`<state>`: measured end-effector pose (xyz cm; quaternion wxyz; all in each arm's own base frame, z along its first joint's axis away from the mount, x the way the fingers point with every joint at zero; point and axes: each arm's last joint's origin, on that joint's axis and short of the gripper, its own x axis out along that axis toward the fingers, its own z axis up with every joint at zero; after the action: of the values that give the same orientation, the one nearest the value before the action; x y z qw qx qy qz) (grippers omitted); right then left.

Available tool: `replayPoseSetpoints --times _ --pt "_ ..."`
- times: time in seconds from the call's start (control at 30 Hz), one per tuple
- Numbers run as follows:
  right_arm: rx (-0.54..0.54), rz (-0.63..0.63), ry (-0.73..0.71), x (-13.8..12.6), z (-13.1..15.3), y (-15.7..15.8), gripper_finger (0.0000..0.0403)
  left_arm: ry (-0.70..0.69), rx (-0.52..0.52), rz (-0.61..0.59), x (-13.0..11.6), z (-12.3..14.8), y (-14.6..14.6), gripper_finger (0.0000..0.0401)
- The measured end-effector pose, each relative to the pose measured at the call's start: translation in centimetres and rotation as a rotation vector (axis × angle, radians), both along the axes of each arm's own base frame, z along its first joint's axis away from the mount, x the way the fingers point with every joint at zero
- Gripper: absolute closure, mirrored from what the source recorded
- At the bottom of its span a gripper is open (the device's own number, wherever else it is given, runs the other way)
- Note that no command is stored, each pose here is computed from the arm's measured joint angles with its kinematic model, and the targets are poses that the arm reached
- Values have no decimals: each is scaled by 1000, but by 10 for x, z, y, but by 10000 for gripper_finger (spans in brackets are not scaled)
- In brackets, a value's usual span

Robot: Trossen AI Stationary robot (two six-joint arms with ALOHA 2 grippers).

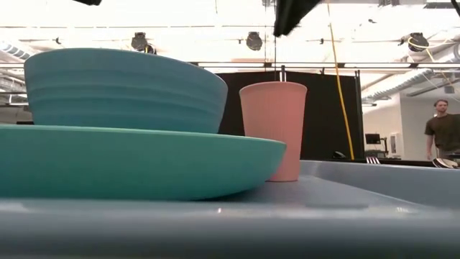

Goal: Set up tray
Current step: Put the yellow table napkin to the left of the green plate on the blue tray

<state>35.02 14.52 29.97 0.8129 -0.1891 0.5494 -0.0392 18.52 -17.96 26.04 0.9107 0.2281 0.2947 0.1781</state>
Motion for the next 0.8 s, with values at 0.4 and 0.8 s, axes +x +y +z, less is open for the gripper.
replayPoseSetpoints --times 0.4,0.8 --pt "38 -121 -311 7 0 23 303 -11 -41 168 15 -2 26 283" --pt "43 -82 -416 6 -57 38 303 -54 32 457 19 8 82 283"
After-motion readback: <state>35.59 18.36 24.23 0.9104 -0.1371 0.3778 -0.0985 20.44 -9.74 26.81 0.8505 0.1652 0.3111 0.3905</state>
